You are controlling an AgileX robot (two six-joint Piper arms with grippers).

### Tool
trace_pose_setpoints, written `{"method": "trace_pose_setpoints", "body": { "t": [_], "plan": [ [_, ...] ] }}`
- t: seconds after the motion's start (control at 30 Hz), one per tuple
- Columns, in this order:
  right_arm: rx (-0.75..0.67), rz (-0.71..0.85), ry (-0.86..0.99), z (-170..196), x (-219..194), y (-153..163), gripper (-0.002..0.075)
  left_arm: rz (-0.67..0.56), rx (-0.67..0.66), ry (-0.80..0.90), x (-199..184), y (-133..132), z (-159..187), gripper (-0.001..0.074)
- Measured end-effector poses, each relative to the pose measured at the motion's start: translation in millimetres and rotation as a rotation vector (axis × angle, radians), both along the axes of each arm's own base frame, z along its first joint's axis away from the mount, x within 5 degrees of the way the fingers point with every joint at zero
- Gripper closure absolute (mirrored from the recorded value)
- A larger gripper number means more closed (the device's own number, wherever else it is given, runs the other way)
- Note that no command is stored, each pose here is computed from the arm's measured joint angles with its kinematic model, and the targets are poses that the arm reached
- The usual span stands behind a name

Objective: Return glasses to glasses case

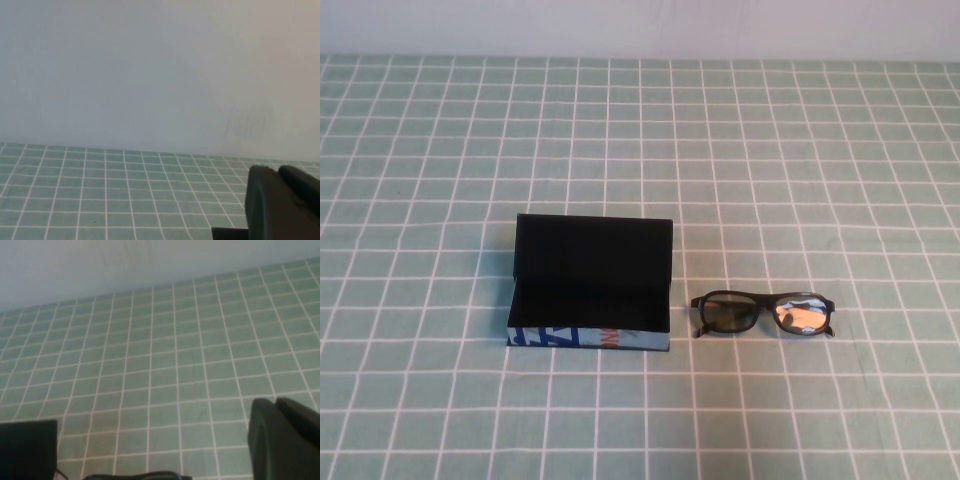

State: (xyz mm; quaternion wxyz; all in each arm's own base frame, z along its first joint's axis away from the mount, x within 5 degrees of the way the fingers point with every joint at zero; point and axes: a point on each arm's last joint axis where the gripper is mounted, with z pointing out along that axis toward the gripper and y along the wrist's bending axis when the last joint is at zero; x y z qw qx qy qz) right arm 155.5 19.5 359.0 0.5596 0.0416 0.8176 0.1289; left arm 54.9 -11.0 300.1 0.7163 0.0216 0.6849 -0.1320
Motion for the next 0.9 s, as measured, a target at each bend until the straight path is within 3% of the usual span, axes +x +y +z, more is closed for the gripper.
{"method": "trace_pose_setpoints", "body": {
  "t": [0.13, 0.23, 0.37, 0.67, 0.9],
  "plan": [
    [0.019, 0.019, 0.112, -15, 21, 4, 0.0737, 0.001, 0.007, -0.018, 1, 0, 2, 0.0734],
    [-0.044, 0.091, 0.242, -27, 33, 8, 0.0737, -0.002, 0.003, -0.041, 0, 0, 4, 0.0733],
    [-0.159, 0.269, 0.378, -31, 54, 17, 0.0737, -0.002, 0.004, -0.044, 0, 0, 4, 0.0734],
    [-0.276, 0.735, 0.505, -13, 124, 51, 0.0737, 0.016, 0.030, 0.072, 1, 1, -7, 0.0734],
    [-0.629, 0.994, 0.575, -31, 158, 109, 0.0715, 0.025, 0.044, 0.140, 1, 2, -13, 0.0733]
  ]
}}
